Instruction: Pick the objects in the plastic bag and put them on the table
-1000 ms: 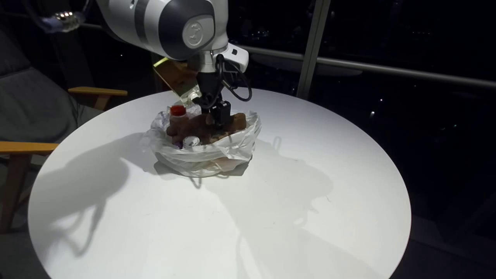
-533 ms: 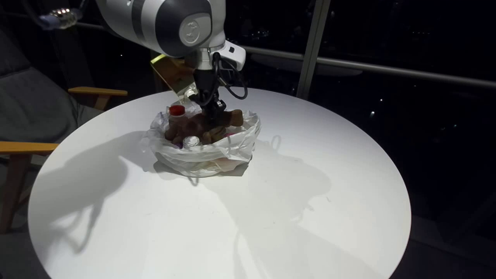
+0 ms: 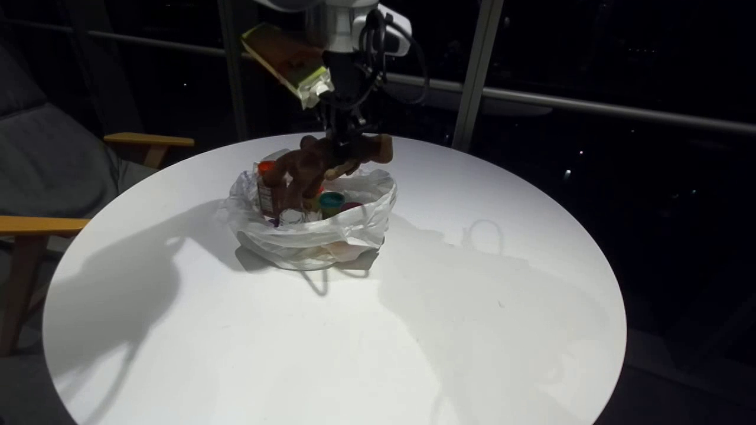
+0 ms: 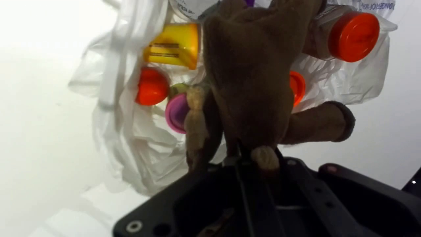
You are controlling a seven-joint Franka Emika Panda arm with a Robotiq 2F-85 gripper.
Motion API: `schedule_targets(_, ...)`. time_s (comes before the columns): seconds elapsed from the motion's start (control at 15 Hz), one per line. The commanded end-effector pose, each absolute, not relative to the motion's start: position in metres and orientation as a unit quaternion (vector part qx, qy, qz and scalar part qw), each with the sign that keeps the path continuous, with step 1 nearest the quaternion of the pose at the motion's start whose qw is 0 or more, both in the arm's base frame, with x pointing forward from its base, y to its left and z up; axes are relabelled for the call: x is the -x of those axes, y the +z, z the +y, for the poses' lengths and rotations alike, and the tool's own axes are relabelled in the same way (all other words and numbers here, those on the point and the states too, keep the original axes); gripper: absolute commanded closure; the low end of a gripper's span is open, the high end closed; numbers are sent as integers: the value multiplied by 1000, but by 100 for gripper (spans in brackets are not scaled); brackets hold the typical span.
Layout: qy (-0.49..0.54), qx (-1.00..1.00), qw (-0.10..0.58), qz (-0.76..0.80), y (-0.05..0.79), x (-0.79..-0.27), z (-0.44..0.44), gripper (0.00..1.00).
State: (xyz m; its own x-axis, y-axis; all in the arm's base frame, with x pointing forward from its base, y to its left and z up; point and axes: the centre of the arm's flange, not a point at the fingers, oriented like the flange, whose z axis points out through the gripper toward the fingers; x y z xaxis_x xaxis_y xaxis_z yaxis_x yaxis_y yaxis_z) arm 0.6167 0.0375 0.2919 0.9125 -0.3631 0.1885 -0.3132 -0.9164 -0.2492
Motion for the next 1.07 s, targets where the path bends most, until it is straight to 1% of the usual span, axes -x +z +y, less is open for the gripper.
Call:
schedule_targets(0.0,-88,977,133,139,354,-568,-16,95)
schedule_targets(0.2,-37,983,149,105,371,-532,-71,96)
schedule_targets(0.4,-5,985,147,94,366,-510,-127,97)
schedule_targets(0.53,2,984,153,86,347,-510,-155,97)
schedule_targets(0.73,-13,982,175,72,321,-516,-168,97)
schedule_targets(0.87,-41,979,180,86,303,-526,-165,97)
schedule_targets(1.0,-67,979,168,98,289,-536,-165,96)
